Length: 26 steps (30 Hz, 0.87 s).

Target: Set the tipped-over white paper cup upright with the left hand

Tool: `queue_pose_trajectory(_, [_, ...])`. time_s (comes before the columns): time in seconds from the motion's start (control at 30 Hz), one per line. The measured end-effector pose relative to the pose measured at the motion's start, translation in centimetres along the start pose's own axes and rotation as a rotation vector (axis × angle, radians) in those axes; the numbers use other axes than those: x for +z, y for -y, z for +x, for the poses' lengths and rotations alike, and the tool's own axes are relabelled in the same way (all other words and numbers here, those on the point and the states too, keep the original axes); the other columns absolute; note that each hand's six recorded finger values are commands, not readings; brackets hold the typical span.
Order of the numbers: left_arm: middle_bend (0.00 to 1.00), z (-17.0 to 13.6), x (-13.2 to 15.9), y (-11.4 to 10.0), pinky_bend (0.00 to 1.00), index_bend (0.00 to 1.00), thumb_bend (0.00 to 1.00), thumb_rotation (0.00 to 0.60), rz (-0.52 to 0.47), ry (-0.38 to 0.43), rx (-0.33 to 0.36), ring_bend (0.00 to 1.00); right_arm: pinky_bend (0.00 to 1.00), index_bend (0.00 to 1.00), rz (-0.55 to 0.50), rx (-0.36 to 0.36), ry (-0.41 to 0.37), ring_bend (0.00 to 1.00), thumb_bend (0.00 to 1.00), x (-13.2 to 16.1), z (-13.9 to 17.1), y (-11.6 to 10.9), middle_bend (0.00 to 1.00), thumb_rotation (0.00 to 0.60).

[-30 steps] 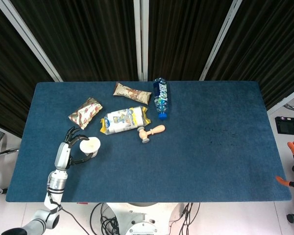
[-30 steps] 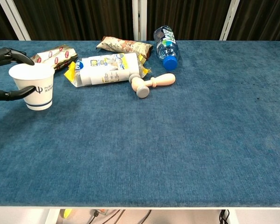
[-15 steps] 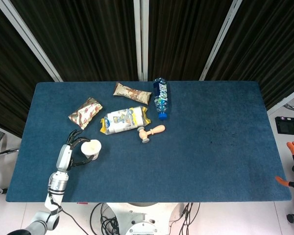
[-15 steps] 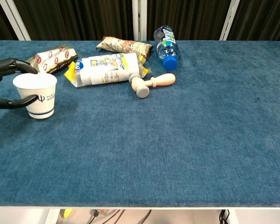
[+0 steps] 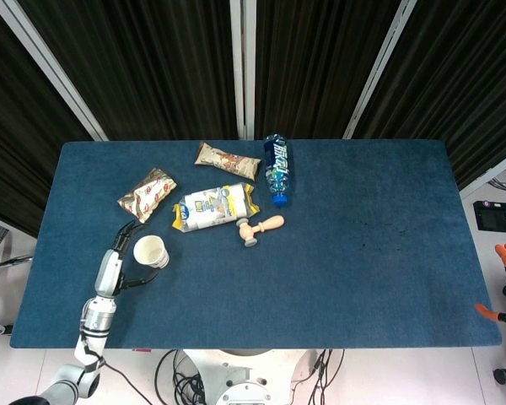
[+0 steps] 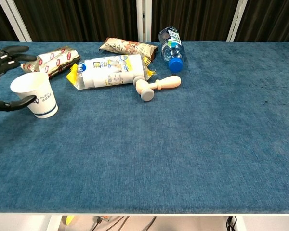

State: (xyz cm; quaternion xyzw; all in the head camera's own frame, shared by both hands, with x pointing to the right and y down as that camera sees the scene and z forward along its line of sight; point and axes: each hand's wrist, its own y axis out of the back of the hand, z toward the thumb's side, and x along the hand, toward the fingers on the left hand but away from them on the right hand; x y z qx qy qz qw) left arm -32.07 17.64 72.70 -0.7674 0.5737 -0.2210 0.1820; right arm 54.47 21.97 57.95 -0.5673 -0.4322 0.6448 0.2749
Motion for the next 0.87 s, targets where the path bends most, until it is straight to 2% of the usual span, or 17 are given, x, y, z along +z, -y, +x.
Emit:
queue_pose_trajectory(0.13, [0.10, 0.2, 1.6, -1.9, 0.00, 0.09, 0.21, 0.600, 0.015, 0.083, 0.043, 0.00, 0.00, 0.00, -0.003, -0.011, -0.002, 0.00, 0.04, 0.0, 0.1, -0.3, 0.00, 0.600])
queue_pose_trajectory(0.23, [0.12, 0.4, 2.7, -4.3, 0.02, 0.09, 0.21, 0.600, 0.051, 0.136, 0.074, 0.00, 0.00, 0.00, -0.004, -0.019, -0.003, 0.00, 0.04, -0.1, 0.2, -0.5, 0.00, 0.600])
queue_pose_trajectory(0.3, [0.18, 0.5, 3.1, -6.4, 0.12, 0.06, 0.21, 0.600, 0.095, 0.144, 0.075, 0.06, 0.00, 0.00, -0.004, -0.025, -0.002, 0.00, 0.04, -0.1, 0.3, -0.6, 0.00, 0.600])
queue_pose_trajectory(0.37, [0.18, 0.5, 3.4, -8.3, 0.23, 0.04, 0.21, 0.600, 0.147, 0.135, 0.066, 0.12, 0.00, 0.00, -0.004, -0.031, -0.002, 0.00, 0.04, -0.2, 0.4, -0.7, 0.00, 0.600])
queue_pose_trajectory(0.4, [0.15, 0.4, 3.6, -9.6, 0.23, 0.04, 0.21, 0.600, 0.193, 0.120, 0.054, 0.11, 0.00, 0.00, -0.002, -0.033, -0.003, 0.00, 0.04, -0.1, 0.4, -0.7, 0.00, 0.600])
queue_pose_trajectory(0.47, [0.06, 0.0, 4.0, -11.3, 0.12, 0.05, 0.20, 0.600, 0.275, 0.085, 0.033, 0.02, 0.00, 0.00, 0.007, -0.036, -0.006, 0.00, 0.04, 0.0, 0.5, -0.7, 0.00, 0.600])
queue_pose_trajectory(0.57, [0.02, -0.9, 4.4, -12.9, 0.02, 0.02, 0.18, 0.600, 0.444, 0.007, -0.008, 0.00, 0.00, 0.00, 0.019, -0.051, -0.016, 0.00, 0.04, 0.3, 0.6, -0.7, 0.00, 0.600])
queue_pose_trajectory(0.7, [0.00, -3.1, 4.3, -15.3, 0.00, 0.00, 0.17, 0.600, 0.756, -0.121, -0.087, 0.00, 0.00, 0.00, 0.030, -0.093, -0.035, 0.00, 0.04, 0.9, 0.9, -1.0, 0.00, 0.600])
queue_pose_trajectory(0.8, [0.00, -5.4, 4.3, -16.7, 0.00, 0.00, 0.17, 0.600, 0.892, -0.227, -0.149, 0.00, 0.00, 0.00, 0.030, -0.107, -0.050, 0.00, 0.04, 1.4, 1.0, -0.6, 0.00, 0.600])
queue_pose_trajectory(0.87, [0.00, -6.4, 4.2, -17.6, 0.00, 0.00, 0.17, 0.600, 0.941, -0.279, -0.174, 0.00, 0.00, 0.00, 0.037, -0.102, -0.052, 0.00, 0.04, 1.5, 1.0, -0.4, 0.00, 0.600])
